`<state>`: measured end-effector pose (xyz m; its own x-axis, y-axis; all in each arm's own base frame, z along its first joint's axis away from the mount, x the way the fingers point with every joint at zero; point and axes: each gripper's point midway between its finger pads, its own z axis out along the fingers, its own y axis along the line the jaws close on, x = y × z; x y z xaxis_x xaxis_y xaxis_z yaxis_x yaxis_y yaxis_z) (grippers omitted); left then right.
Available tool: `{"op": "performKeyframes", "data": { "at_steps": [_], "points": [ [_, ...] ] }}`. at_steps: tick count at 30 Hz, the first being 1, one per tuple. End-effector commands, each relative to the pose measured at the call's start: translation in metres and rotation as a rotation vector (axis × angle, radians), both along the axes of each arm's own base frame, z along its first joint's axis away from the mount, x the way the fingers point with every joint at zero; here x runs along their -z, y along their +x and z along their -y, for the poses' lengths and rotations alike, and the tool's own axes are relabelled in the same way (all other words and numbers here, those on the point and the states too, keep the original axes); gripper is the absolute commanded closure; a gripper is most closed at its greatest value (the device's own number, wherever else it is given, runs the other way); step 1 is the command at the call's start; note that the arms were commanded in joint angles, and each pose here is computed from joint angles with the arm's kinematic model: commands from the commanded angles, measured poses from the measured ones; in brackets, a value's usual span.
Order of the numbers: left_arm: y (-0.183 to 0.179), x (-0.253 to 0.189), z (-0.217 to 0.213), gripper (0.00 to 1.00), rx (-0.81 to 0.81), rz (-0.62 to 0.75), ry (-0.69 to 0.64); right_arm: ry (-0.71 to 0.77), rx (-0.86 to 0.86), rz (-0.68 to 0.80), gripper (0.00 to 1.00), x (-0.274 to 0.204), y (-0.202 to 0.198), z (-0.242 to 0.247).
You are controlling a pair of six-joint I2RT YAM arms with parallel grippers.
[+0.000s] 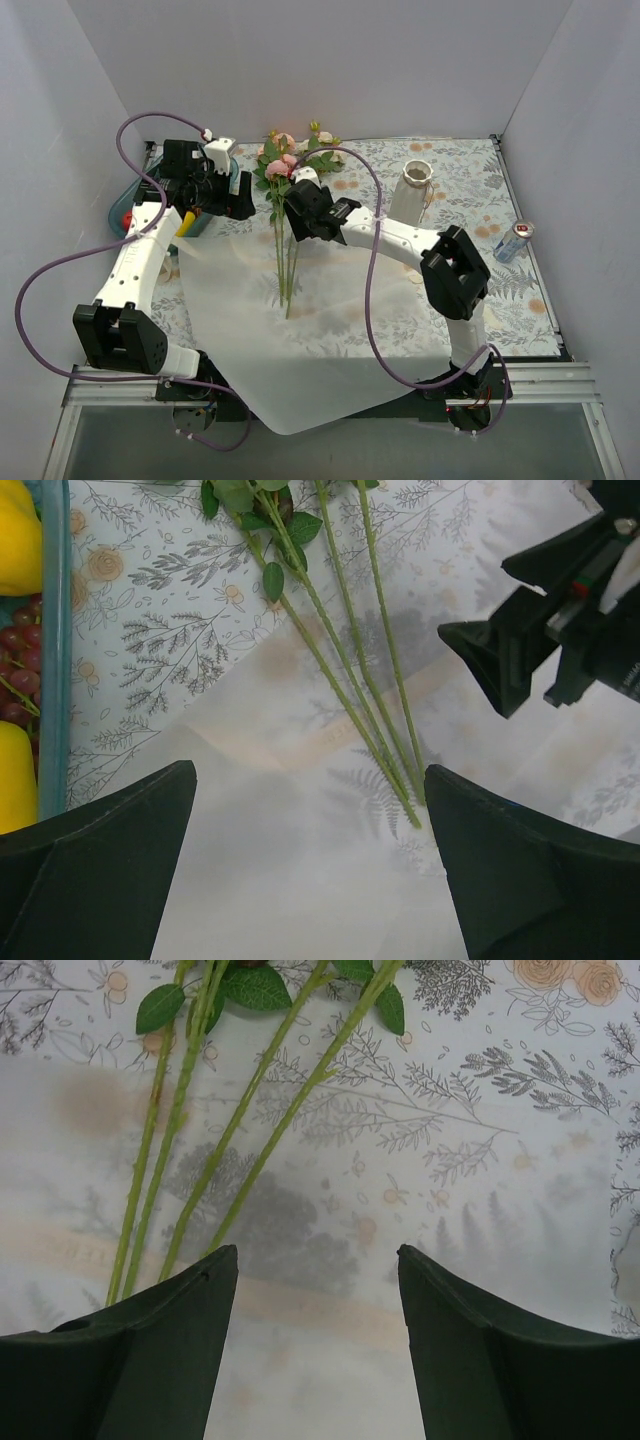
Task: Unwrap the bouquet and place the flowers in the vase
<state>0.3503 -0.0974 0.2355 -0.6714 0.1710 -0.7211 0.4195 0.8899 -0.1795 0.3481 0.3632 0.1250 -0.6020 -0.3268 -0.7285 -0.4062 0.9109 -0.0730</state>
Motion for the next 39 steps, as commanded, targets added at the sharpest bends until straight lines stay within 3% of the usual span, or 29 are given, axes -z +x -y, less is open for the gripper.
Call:
{"op": "performKeyframes", "data": {
  "at_steps": [1,10,20,29,39],
  "points": [
    [-0.005,-0.015,-0.005,0.02,0.002,0.075,0.021,0.123,0.048,0.077,0.27,-0.024,0.038,-0.024],
    [-0.011,-0.014,-0.007,0.02,0.014,0.087,0.039,0.123,0.097,0.051,0.32,0.015,0.070,-0.037],
    [-0.017,-0.017,-0.010,0.02,0.023,0.108,0.060,0.078,0.134,-0.006,0.41,0.068,0.074,-0.033],
    [-0.023,-0.011,-0.012,0.02,0.032,0.111,0.074,0.102,0.132,-0.010,0.58,0.077,0.081,-0.034],
    [-0.029,-0.009,-0.011,0.02,0.051,0.101,0.073,0.116,0.151,-0.045,0.63,0.093,0.094,-0.030]
  ]
}}
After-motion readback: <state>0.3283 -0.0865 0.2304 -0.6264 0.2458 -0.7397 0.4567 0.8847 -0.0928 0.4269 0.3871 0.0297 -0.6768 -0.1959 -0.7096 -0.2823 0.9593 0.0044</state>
